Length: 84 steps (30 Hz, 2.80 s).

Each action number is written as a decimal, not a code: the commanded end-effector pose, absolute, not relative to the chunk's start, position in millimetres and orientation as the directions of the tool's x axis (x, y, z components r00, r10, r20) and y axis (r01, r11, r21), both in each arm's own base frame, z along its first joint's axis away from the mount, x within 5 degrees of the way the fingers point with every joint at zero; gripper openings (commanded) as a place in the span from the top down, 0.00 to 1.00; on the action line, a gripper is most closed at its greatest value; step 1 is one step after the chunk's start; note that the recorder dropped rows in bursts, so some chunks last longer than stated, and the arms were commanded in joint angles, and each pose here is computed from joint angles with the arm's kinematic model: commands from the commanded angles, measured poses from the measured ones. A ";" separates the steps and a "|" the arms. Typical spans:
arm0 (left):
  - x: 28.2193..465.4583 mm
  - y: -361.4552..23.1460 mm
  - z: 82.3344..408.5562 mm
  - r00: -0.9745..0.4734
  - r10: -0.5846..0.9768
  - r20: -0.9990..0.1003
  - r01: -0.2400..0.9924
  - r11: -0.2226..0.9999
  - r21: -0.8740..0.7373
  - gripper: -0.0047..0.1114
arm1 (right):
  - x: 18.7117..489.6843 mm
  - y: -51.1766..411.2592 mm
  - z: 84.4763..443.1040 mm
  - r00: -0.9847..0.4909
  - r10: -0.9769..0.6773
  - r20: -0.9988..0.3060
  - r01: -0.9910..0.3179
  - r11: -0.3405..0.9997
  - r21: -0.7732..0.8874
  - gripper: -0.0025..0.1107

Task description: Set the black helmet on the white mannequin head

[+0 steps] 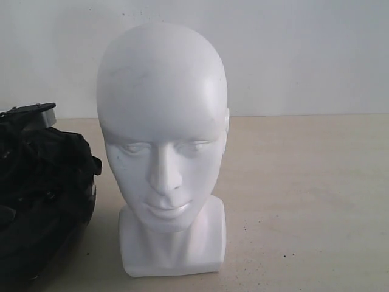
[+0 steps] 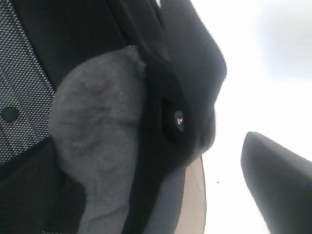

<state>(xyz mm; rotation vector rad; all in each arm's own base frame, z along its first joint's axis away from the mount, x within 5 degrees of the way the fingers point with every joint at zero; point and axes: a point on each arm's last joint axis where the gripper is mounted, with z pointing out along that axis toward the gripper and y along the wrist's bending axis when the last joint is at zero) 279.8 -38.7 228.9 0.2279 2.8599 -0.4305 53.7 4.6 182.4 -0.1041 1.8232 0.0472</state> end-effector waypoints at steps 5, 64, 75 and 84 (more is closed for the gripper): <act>281.9 -46.3 234.6 -0.951 0.102 -0.290 0.207 0.911 -0.356 0.18 | 53.7 4.0 183.5 -0.236 -0.050 -0.970 -0.089 0.996 -0.030 0.98; 294.5 -53.6 190.3 -0.944 0.017 -0.330 0.133 0.935 -0.330 0.32 | 53.7 4.0 183.5 -0.236 -0.050 -0.970 -0.089 0.996 -0.030 0.98; 298.1 -53.9 193.8 -0.941 -0.021 -0.339 0.103 0.934 -0.343 0.92 | 53.7 4.0 183.5 -0.236 -0.050 -0.970 -0.089 0.996 -0.030 0.98; 298.3 -50.4 225.9 -0.979 0.057 -0.195 0.113 0.950 -0.290 0.92 | 53.7 4.0 183.5 -0.236 -0.050 -0.970 -0.089 0.996 -0.030 0.98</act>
